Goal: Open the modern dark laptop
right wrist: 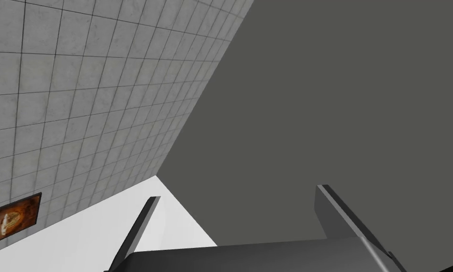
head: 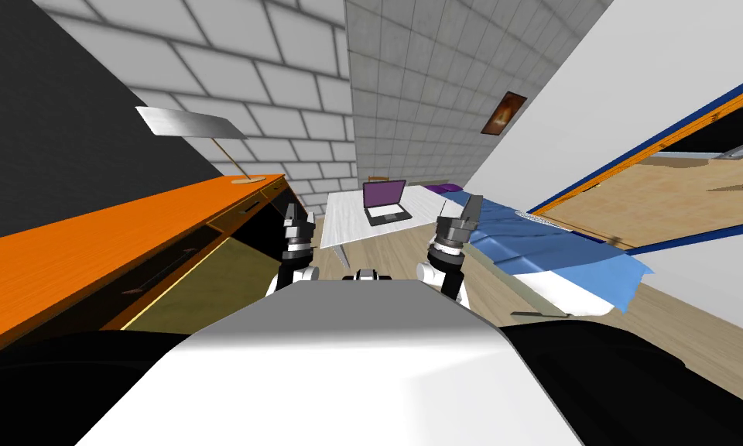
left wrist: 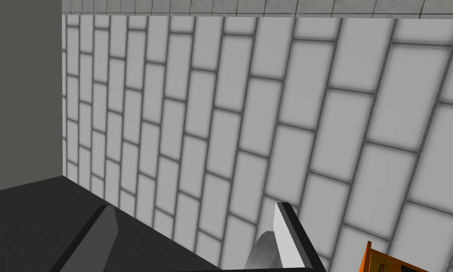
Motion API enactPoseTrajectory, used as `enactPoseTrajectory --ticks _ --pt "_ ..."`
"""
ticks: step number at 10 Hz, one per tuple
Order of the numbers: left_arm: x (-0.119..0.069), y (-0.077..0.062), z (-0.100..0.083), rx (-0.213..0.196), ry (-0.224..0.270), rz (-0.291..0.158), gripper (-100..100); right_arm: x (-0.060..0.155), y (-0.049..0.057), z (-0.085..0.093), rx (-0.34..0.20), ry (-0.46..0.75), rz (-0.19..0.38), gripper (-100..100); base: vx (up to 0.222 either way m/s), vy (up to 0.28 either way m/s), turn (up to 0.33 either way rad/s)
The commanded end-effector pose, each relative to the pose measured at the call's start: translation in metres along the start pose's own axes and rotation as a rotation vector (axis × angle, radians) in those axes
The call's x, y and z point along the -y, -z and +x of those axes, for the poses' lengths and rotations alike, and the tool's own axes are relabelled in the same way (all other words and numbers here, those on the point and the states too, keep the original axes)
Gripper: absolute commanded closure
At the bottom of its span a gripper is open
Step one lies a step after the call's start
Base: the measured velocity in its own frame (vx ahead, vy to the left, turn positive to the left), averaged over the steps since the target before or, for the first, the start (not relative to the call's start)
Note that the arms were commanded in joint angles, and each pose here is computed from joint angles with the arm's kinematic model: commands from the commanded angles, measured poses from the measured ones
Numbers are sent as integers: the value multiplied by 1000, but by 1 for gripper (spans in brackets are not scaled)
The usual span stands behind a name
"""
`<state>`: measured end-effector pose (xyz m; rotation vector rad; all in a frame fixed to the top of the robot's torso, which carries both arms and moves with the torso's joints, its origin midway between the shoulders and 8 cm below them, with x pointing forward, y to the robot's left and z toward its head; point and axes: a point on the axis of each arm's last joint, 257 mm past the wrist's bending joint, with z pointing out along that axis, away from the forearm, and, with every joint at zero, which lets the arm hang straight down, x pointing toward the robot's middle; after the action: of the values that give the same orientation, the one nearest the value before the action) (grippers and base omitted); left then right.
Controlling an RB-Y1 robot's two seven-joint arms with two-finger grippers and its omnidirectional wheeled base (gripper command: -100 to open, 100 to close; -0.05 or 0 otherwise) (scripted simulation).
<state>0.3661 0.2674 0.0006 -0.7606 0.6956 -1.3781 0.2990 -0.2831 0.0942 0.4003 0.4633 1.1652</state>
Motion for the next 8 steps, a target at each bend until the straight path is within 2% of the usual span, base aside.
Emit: enactPoseTrajectory --ticks 1,4,6,7,8 --pt "0 0 0 0 0 0 0 20 6 9 -89 83 37 -100 2 4 120" --pt "0 0 0 0 0 0 0 59 20 12 -197 230 108 -100 6 4 189" --pt "0 0 0 0 0 0 0 91 33 7 -272 354 166 -100 9 2 213" --pt "0 0 0 0 0 0 0 91 33 7 -272 354 166 -100 8 0 81" --pt "0 0 0 0 0 0 0 108 40 2 -310 423 196 -100 6 3 144"
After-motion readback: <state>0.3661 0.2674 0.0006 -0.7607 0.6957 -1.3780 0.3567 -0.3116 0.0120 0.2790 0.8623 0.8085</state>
